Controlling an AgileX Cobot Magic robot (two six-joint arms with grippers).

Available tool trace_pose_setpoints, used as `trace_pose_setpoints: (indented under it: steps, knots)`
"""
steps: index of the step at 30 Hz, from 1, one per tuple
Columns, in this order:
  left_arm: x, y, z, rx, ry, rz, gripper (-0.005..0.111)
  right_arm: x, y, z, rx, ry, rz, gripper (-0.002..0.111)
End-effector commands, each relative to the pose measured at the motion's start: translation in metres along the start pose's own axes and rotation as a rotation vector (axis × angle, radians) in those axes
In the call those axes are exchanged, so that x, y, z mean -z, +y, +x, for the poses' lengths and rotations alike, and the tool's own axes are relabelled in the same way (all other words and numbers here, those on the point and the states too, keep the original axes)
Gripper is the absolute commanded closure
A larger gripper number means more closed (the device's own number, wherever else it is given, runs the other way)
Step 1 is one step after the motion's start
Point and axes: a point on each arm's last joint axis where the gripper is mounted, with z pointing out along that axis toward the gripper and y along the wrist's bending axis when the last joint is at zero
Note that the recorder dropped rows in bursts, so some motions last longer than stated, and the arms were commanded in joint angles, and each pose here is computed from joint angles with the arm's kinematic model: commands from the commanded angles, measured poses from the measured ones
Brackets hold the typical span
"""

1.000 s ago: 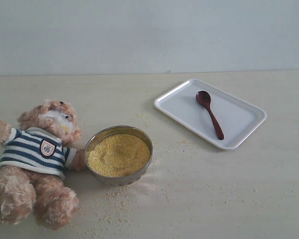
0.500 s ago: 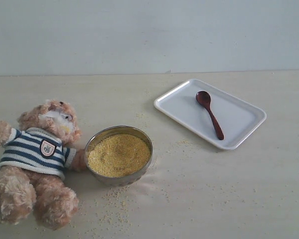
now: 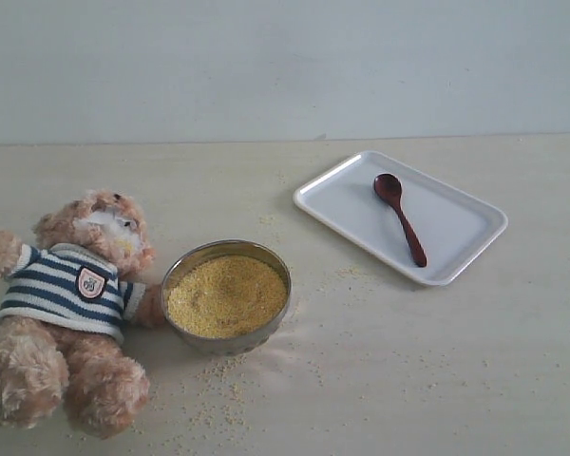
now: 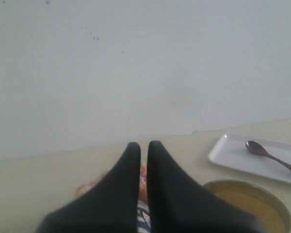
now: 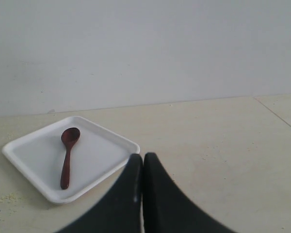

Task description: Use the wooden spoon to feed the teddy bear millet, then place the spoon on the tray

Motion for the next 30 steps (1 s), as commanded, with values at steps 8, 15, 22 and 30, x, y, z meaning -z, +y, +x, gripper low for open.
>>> trace_pose_setpoints:
  steps: [8,15,22,30]
  knots:
    - [0.004,0.018,-0.001,0.088,0.073,-0.209,0.102,0.000,0.000,-0.001,0.006,-0.010,0.006,0.108]
    - [0.004,0.028,0.006,0.022,0.006,-0.304,0.102,0.000,0.000,-0.001,0.006,-0.010,0.006,0.108]
    - [0.003,0.031,0.009,0.011,-0.189,-0.330,0.102,0.000,0.000,-0.001,0.006,-0.010,0.006,0.108]
    - [0.002,0.030,0.020,0.013,-0.063,-0.326,0.102,0.000,0.000,-0.001,0.006,-0.010,0.006,0.108]
